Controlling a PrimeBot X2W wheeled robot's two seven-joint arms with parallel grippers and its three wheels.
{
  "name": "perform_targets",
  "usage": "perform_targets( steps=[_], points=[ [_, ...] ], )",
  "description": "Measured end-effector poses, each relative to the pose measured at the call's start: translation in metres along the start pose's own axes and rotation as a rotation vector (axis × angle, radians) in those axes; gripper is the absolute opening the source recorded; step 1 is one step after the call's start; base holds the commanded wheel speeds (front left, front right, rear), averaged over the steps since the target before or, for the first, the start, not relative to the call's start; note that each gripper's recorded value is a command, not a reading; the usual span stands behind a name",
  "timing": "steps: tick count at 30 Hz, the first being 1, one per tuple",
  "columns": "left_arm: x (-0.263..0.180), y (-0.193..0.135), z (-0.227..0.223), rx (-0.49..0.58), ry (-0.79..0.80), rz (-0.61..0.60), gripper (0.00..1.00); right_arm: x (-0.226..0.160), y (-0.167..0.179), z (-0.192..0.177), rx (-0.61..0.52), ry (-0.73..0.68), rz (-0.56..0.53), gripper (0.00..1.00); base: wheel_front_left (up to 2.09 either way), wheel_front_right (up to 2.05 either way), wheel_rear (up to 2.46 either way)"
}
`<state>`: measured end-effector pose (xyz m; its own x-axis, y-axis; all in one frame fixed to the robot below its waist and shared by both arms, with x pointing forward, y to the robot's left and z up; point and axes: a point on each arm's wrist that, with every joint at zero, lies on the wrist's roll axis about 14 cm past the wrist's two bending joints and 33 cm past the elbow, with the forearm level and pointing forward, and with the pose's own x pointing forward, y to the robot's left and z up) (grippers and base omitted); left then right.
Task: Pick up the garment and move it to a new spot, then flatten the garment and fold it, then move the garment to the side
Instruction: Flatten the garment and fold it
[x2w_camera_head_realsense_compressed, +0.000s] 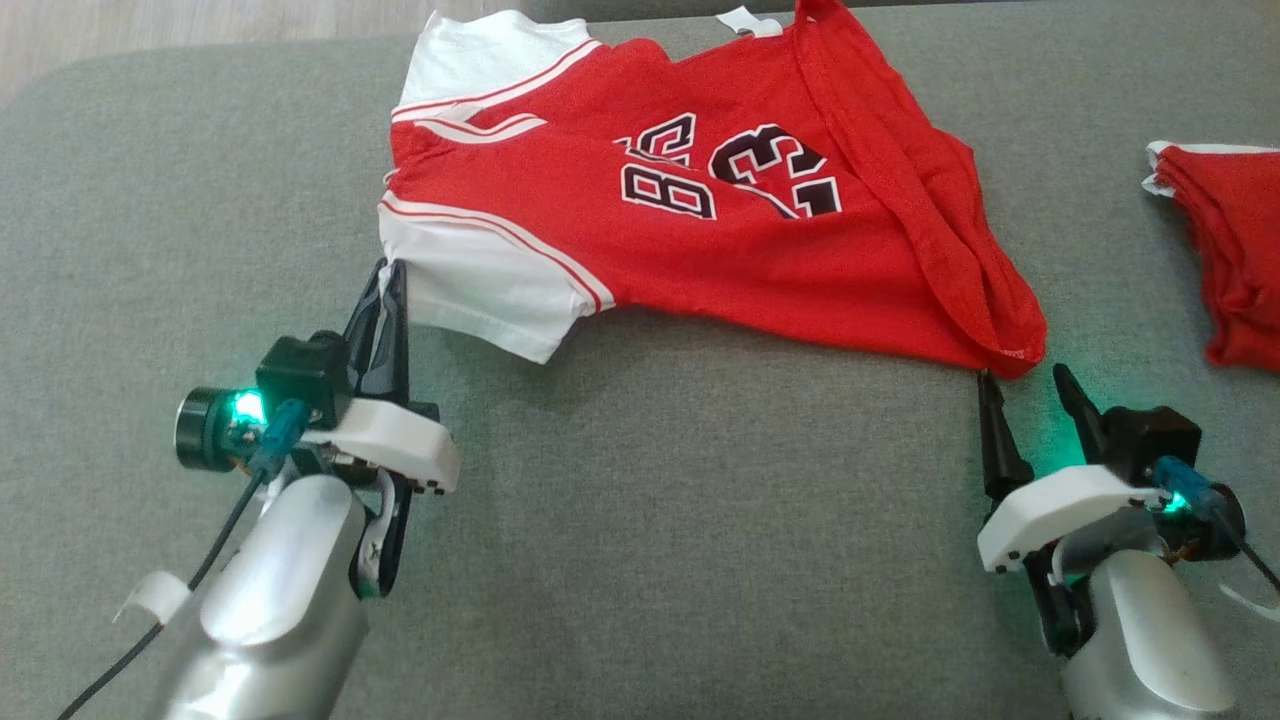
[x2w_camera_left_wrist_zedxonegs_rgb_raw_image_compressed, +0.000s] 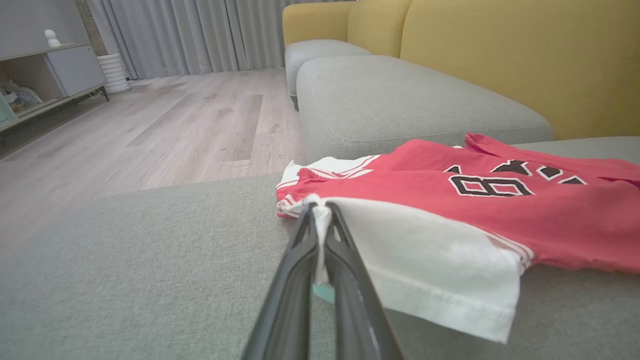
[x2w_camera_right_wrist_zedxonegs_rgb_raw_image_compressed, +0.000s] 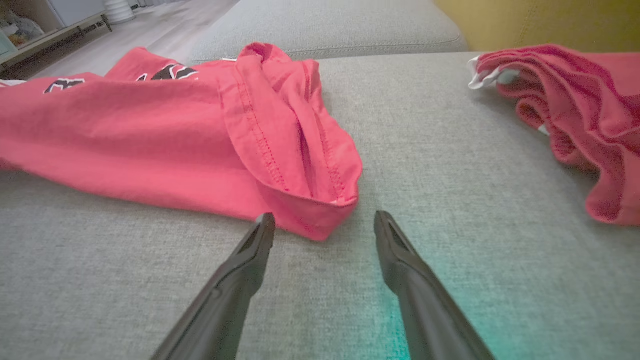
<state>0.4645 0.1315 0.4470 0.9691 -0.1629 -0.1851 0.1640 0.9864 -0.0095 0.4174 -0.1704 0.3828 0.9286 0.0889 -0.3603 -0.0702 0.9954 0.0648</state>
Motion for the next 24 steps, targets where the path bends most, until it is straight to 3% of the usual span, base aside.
perform_targets(
  steps=[10,24],
  points=[
    [-0.001,-0.003,0.002,0.007,0.004,-0.008,0.0,0.009,0.001,-0.008,-0.001,0.035,0.004,1.0,0.0,0.0,0.0],
    [0.003,-0.003,-0.002,0.011,0.019,-0.01,0.0,0.024,-0.002,-0.006,0.081,0.025,-0.016,1.0,0.0,0.0,0.0]
  ],
)
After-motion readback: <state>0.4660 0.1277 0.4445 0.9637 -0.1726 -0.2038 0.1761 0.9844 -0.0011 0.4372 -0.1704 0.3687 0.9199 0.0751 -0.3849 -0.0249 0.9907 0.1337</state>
